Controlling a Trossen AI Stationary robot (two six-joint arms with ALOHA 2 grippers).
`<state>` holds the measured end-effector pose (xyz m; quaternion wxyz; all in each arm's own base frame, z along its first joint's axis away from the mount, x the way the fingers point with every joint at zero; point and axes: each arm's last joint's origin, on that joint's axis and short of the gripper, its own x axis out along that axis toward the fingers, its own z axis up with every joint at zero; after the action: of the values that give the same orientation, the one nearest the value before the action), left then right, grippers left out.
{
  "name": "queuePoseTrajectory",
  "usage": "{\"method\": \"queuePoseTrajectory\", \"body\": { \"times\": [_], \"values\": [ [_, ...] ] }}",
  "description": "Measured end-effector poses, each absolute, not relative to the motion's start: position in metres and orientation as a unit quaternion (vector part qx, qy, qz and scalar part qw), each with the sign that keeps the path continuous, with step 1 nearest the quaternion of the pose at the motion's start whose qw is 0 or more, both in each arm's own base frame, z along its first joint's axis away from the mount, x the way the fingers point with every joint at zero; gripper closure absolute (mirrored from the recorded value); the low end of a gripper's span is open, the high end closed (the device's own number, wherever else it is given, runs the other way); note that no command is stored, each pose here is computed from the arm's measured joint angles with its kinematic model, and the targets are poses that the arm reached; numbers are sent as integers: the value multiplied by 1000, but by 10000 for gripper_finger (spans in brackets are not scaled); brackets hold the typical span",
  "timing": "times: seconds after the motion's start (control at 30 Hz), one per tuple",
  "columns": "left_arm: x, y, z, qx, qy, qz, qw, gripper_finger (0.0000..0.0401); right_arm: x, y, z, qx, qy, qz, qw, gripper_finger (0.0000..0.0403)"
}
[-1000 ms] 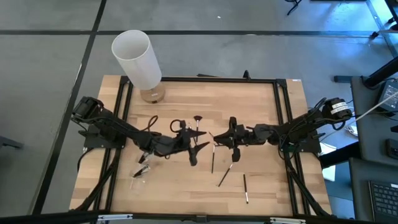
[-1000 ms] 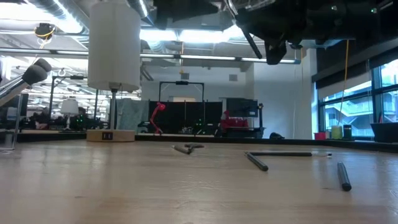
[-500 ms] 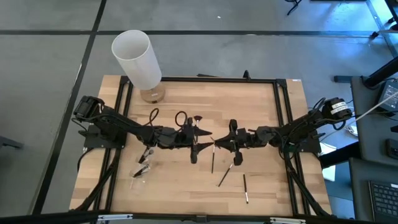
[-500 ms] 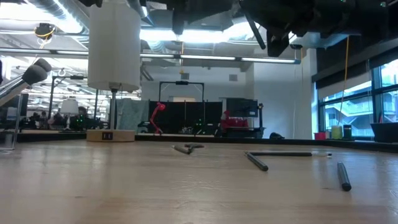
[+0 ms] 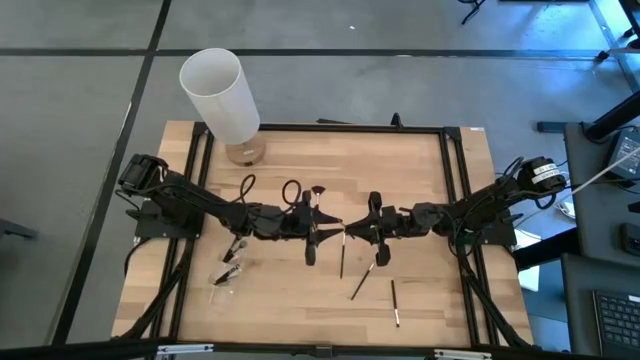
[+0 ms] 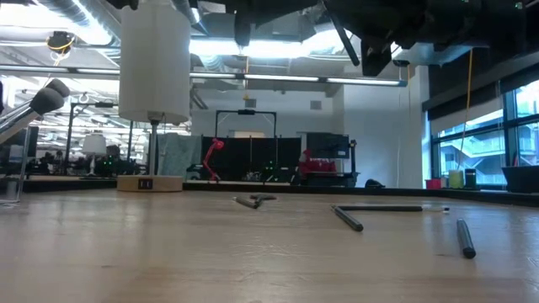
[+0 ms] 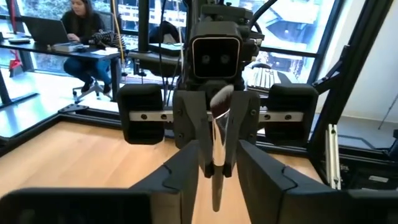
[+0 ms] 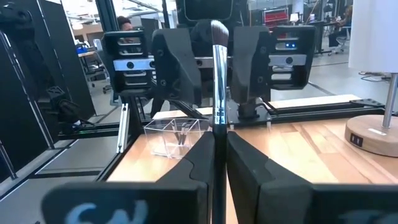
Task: Put items in baskets/containers
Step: Put the black eyeshadow brush into the transparent organizer
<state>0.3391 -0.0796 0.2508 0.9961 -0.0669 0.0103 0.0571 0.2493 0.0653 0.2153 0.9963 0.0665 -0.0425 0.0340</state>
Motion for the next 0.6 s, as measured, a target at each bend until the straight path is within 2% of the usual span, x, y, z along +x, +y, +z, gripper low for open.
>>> {"method": "queuePoseTrajectory", "body": {
  "times": [0.43, 0.6],
  "values": [
    [352, -71, 236, -88, 1, 46, 995, 287, 249, 65, 215, 62, -44, 34, 997, 366],
    [352, -71, 236, -89, 2, 37, 995, 307, 249, 65, 215, 62, -43, 34, 997, 366]
  ]
}}
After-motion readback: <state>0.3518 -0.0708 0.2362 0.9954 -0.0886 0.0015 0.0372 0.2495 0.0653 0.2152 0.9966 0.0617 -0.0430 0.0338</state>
